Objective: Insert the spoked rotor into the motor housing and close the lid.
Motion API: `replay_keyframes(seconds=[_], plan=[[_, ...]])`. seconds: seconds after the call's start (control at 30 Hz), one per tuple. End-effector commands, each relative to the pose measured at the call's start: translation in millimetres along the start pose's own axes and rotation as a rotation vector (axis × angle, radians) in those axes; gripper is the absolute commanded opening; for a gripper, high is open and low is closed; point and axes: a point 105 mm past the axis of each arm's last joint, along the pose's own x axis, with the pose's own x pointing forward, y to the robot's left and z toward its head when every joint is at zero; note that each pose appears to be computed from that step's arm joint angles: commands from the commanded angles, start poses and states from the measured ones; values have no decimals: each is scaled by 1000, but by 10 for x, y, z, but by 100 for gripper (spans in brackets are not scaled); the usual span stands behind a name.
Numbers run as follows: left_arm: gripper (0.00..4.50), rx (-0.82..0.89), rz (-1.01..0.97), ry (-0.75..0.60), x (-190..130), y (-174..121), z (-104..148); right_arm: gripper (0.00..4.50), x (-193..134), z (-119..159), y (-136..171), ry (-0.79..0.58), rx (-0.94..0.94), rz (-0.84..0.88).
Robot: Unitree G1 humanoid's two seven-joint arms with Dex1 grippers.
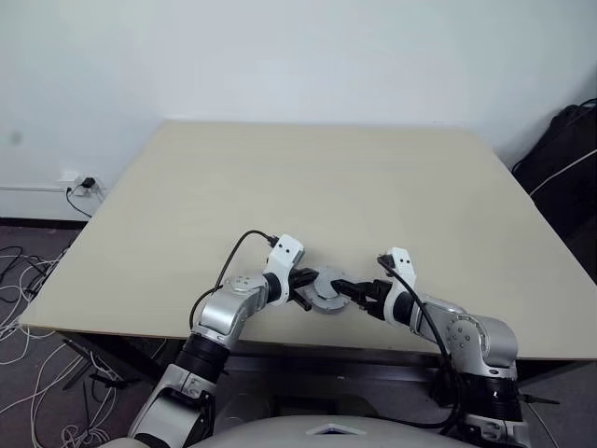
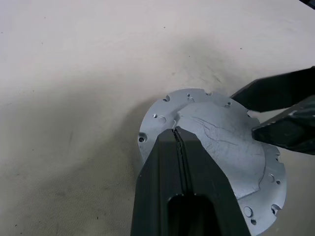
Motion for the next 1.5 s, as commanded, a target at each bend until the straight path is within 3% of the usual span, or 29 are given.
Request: replay_keyframes(seconds=[0.03, 0.8, 1.23, 1.5], plan=[[0, -31, -10, 75, 26, -39, -212, 447, 7, 100, 39, -31, 38, 25], [0, -31, 2, 68, 15, -20, -207, 447, 157, -261, 191, 100, 384, 218], [0, -26, 2, 72, 9, -21, -209, 447, 389, -562, 272, 197, 485, 227], [0, -29, 4, 72, 3, -18, -219, 447, 371, -522, 432, 209, 483, 328]])
